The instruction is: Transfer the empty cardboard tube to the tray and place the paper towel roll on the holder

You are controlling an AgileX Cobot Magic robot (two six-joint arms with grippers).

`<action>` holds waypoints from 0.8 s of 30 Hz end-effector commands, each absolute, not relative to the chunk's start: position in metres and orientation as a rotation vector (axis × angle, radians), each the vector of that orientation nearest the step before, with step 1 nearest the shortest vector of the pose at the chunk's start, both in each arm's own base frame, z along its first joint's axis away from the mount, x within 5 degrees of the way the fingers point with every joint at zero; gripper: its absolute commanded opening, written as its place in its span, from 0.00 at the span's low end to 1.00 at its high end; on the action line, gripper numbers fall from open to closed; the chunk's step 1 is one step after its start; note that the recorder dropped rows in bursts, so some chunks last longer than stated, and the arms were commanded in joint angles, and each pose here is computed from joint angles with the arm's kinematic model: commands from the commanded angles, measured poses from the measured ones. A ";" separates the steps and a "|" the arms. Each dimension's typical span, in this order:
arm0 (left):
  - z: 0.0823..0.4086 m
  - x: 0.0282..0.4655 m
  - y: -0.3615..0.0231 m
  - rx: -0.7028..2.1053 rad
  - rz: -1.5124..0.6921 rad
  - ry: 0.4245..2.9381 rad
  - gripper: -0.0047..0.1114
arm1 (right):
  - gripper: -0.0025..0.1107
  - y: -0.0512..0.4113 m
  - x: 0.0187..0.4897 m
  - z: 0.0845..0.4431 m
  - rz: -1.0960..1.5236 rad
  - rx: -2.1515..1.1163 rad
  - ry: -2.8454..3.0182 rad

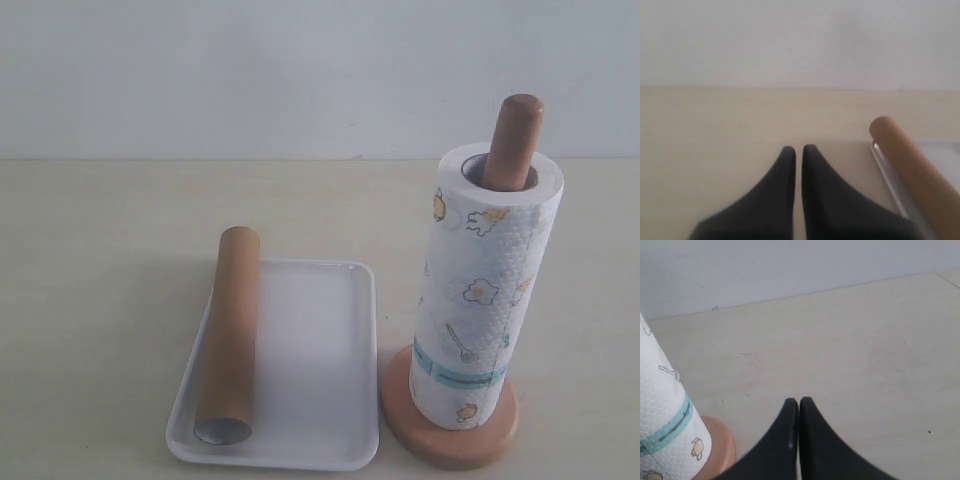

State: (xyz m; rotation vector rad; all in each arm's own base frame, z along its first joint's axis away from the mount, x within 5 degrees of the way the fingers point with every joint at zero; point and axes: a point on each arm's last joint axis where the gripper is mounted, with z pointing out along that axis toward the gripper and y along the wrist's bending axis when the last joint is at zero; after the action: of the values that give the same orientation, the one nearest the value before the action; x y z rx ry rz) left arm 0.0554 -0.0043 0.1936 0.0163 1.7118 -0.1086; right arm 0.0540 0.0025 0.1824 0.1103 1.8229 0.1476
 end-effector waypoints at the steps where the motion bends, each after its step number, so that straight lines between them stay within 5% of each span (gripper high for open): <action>1: 0.186 0.054 -0.004 0.048 -0.075 1.786 0.08 | 0.02 0.002 0.054 0.183 0.145 0.111 1.812; 24: 0.185 0.054 -0.004 0.049 -0.074 1.791 0.08 | 0.02 0.002 0.054 0.183 0.145 0.111 1.812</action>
State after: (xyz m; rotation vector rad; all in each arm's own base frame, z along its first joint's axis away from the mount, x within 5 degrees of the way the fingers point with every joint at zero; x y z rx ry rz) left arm 0.0542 -0.0040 0.1867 0.0498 1.7875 -0.0755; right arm 0.0540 0.0025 0.1824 0.1103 1.8229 0.1476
